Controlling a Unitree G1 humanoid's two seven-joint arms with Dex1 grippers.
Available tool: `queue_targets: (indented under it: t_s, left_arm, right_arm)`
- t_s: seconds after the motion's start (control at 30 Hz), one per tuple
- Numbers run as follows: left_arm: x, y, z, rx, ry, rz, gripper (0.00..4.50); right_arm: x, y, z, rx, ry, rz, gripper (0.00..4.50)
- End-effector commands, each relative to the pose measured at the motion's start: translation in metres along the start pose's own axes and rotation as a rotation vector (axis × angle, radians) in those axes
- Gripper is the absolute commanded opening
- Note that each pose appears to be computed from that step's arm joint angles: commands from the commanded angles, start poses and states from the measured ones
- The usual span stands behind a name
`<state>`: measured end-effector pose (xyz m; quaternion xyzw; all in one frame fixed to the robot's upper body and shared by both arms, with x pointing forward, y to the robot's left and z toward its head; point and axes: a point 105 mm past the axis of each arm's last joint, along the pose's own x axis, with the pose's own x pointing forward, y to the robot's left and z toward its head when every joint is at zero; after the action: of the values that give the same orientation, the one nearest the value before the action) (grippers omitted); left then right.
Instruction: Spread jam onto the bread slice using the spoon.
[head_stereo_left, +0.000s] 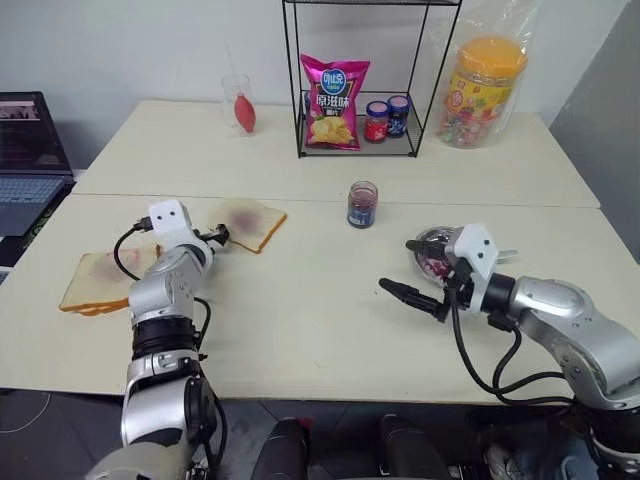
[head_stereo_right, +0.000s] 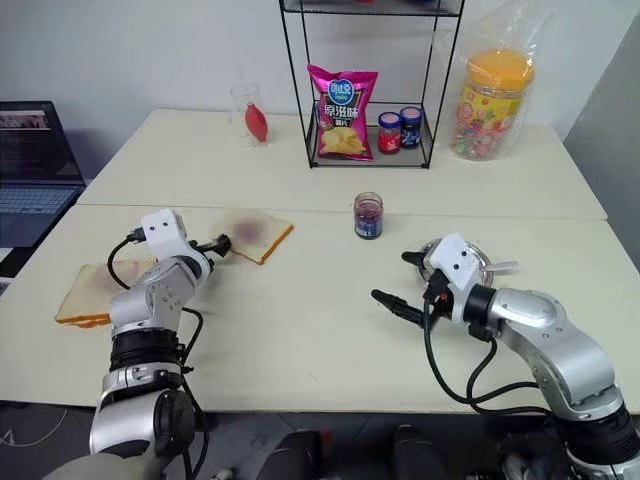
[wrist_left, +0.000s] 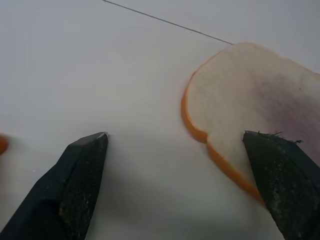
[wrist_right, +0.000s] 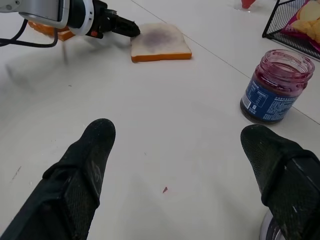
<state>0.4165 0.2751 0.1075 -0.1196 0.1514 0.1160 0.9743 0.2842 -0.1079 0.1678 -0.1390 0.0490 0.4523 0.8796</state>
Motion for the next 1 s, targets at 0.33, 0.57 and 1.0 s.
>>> queue_targets:
  t_s: [0.33,0.57,1.0]
  left_arm:
    - [0.008,-0.032,0.010,-0.033,0.013,-0.120,4.50]
    - [0.012,-0.034,-0.004,-0.066,0.077,-0.091,4.50]
    - [0.015,-0.035,0.002,-0.056,0.086,-0.066,1.98]
  right_arm:
    - [-0.001,0.000,0.026,-0.043,-0.038,0.033,4.46]
    - [-0.003,-0.002,0.028,-0.048,-0.027,0.028,4.46]
    - [-0.006,-0.006,0.028,-0.032,-0.021,0.017,4.50]
